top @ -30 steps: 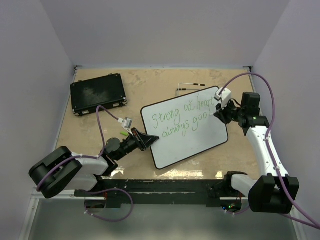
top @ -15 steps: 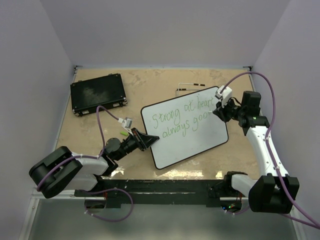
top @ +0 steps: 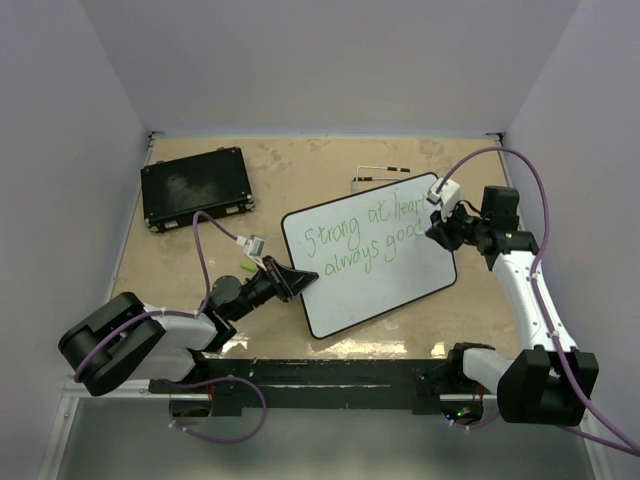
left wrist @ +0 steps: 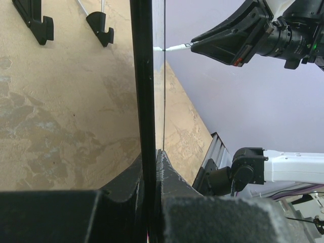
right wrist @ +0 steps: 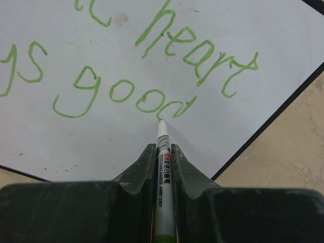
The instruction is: Write a sentence on the whiteboard
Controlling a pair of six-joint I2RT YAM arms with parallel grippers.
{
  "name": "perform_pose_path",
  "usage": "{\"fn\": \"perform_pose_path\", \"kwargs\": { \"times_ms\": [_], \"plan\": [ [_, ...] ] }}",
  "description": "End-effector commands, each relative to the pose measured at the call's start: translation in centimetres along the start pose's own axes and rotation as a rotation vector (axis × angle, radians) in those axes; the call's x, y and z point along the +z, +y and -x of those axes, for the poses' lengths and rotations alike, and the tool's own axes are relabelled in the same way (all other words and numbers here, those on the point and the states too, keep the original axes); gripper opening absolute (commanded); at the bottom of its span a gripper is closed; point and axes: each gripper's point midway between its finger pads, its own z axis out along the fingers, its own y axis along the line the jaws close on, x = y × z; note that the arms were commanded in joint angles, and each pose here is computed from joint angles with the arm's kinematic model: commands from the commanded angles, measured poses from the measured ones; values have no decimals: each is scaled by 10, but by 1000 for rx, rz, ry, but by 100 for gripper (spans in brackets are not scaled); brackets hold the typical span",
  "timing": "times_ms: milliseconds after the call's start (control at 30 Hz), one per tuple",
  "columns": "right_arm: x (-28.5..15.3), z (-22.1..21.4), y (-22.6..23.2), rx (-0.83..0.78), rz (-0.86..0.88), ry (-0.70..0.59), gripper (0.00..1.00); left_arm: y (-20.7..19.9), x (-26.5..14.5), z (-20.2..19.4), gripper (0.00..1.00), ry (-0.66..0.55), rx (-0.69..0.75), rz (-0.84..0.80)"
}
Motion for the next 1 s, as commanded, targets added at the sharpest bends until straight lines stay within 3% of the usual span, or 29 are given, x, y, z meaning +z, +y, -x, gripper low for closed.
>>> {"fn": "perform_pose_path", "kwargs": {
  "times_ms": [0,367,967],
  "plan": [
    [-7,8,-18,-8,-100,-4,0,-34,1,17,0,-59,101,-154],
    [-6,33,-31,-9,-125,-81,0,-34,2,17,0,-56,105,-155],
    [-10,-12,-16,-14,-122,66,0,-33,1,17,0,-57,105,-152]
  ]
}}
